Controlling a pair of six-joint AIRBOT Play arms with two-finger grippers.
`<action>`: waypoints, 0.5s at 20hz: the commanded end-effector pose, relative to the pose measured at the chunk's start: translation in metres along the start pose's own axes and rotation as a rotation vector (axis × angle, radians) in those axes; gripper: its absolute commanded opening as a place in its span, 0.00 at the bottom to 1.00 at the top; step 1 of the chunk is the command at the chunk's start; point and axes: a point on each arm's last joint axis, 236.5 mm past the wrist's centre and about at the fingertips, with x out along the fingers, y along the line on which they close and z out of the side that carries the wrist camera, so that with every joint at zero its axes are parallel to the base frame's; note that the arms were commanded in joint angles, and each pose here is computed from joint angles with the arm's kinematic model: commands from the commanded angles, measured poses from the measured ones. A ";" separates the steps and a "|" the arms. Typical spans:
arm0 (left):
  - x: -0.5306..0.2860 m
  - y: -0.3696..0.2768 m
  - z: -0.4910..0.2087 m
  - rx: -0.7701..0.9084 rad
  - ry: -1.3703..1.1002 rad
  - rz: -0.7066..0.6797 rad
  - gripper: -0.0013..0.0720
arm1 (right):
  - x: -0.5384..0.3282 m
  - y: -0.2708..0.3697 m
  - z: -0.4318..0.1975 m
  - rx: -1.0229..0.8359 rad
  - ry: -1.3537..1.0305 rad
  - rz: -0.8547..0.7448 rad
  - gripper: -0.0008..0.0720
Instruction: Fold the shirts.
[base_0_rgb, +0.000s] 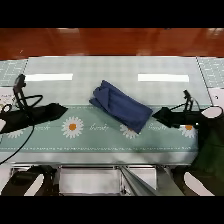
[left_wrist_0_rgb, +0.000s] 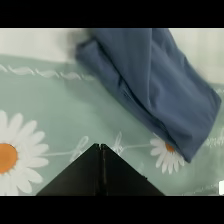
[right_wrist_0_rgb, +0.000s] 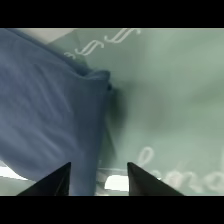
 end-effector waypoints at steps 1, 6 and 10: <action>0.016 -0.008 -0.022 -0.007 0.037 -0.031 0.04 | 0.045 0.016 -0.012 0.154 0.062 0.163 0.59; 0.016 -0.008 -0.022 -0.006 0.037 -0.032 0.04 | 0.092 0.047 -0.029 0.113 0.194 0.187 0.55; 0.016 -0.008 -0.022 -0.006 0.037 -0.032 0.04 | 0.088 0.112 -0.010 -0.065 0.187 0.280 0.06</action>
